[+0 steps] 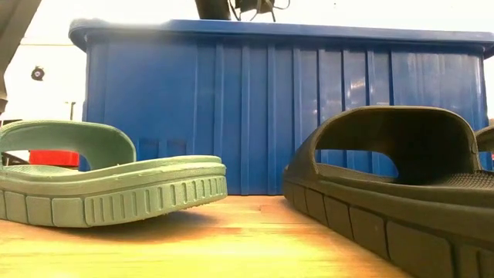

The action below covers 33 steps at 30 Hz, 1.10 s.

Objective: Pick and place slides into bin
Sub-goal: Put the pink slide into the blue container

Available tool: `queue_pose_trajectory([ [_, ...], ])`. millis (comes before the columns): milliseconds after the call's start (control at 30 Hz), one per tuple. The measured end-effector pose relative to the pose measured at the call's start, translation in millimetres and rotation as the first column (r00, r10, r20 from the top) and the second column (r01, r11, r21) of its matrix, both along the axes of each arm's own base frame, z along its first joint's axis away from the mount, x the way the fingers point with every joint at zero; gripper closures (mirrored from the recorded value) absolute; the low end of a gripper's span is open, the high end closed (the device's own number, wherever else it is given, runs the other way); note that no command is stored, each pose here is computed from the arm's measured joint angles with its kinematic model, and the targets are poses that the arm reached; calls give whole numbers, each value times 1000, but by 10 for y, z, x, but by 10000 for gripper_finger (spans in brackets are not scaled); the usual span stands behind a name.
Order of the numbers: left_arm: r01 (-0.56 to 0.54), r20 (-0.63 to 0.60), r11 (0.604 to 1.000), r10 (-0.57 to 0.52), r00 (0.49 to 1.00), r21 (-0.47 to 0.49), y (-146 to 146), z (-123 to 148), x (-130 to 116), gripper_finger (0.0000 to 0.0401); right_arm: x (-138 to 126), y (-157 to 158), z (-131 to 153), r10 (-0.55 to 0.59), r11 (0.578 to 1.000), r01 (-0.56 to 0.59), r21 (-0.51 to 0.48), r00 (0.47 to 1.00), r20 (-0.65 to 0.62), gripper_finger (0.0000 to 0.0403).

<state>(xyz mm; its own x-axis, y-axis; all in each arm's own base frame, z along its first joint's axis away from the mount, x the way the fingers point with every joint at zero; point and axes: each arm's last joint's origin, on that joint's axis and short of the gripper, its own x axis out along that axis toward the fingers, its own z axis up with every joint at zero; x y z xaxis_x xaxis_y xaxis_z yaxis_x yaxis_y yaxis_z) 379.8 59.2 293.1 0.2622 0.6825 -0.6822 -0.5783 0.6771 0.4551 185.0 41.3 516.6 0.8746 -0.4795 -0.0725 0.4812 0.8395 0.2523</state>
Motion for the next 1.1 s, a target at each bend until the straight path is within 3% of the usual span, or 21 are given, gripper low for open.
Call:
queue_pose_trajectory([
  [167, 35, -8, 999, -35, 999, -22, -106, -69, 58, 401, -20, -7, 8, 1, 1000, -1, 1, 1000, 4, 193],
  [600, -12, -176, 1000, 10, 984, -11, -100, -668, 272, 401, -22, 4, -25, 51, 998, -52, -26, 998, -45, 193],
  [1100, -56, -189, 998, 60, 980, 27, -32, -753, 274, 401, -126, -32, 3, 55, 998, -57, -30, 998, -40, 193],
])
